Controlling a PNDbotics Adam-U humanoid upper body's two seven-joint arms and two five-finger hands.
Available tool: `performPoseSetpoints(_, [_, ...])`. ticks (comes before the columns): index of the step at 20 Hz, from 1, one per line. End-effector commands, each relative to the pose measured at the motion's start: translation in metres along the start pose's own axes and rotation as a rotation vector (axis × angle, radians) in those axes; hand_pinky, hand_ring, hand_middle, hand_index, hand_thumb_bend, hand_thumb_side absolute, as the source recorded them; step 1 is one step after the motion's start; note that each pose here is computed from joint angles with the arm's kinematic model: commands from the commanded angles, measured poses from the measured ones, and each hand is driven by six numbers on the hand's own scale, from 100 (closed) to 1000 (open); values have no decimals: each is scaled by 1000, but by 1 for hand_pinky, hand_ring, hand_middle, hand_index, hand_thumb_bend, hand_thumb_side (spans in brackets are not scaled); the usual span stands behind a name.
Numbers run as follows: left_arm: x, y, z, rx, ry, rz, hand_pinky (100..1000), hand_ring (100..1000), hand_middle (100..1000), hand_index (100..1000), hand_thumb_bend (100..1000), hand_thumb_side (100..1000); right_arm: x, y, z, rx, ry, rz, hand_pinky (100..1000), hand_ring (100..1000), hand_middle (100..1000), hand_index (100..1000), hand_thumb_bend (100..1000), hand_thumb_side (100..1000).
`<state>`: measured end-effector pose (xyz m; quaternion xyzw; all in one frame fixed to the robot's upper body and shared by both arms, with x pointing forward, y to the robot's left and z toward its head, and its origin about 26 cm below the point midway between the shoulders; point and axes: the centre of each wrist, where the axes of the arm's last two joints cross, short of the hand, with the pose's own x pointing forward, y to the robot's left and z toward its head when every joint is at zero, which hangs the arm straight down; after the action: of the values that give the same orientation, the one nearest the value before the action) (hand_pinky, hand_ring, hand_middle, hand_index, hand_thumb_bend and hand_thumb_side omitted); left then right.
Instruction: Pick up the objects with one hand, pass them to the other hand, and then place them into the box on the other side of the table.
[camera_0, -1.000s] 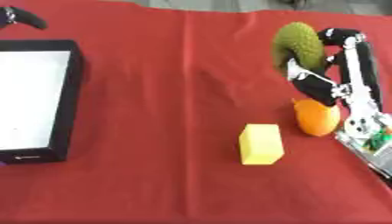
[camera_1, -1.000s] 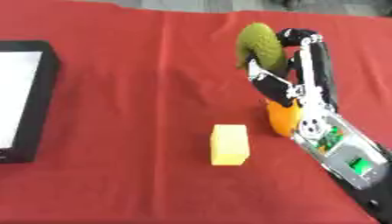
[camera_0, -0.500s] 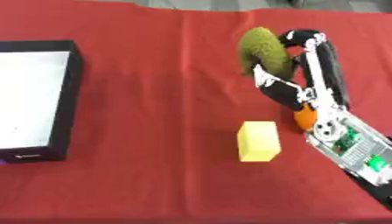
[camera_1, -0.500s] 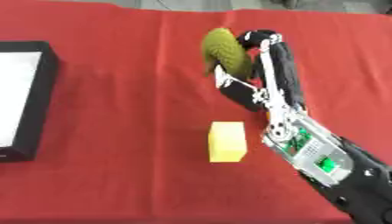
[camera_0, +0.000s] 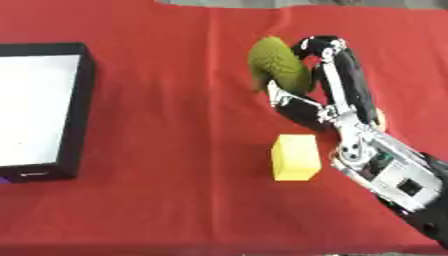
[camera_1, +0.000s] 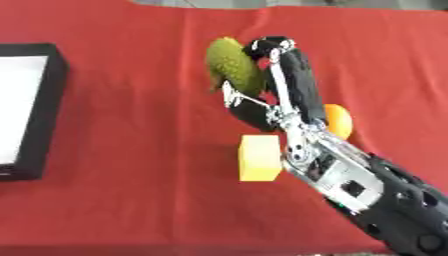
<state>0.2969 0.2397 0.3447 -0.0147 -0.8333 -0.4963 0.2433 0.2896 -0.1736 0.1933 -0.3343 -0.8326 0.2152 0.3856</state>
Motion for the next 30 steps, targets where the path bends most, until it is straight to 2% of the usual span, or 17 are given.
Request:
performPoseSetpoints(1, [10, 7, -3, -81, 22, -100, 694, 798, 798, 792, 100, 330, 10, -2, -2, -50, -20, 3, 267, 630, 399, 409, 100, 100])
performPoseSetpoints(5, [12, 1, -10, -190, 61, -181, 710, 805, 805, 808, 100, 274, 15, 2, -2, -36, -46, -28, 268, 627, 396, 406, 100, 100])
performPoseSetpoints(11, [13, -10, -20, -320, 81, -295, 727, 800, 799, 812, 100, 246, 23, 7, -2, -11, -99, -79, 265, 622, 395, 405, 100, 100])
performPoseSetpoints(24, [9, -42, -33, -545, 83, -474, 761, 800, 818, 853, 100, 264, 35, 17, 4, 117, -161, -128, 240, 623, 393, 402, 100, 100])
performPoseSetpoints(30, [9, -55, -41, -615, 61, -538, 771, 763, 826, 874, 100, 273, 38, 21, 7, 162, -138, -164, 226, 633, 392, 399, 100, 100])
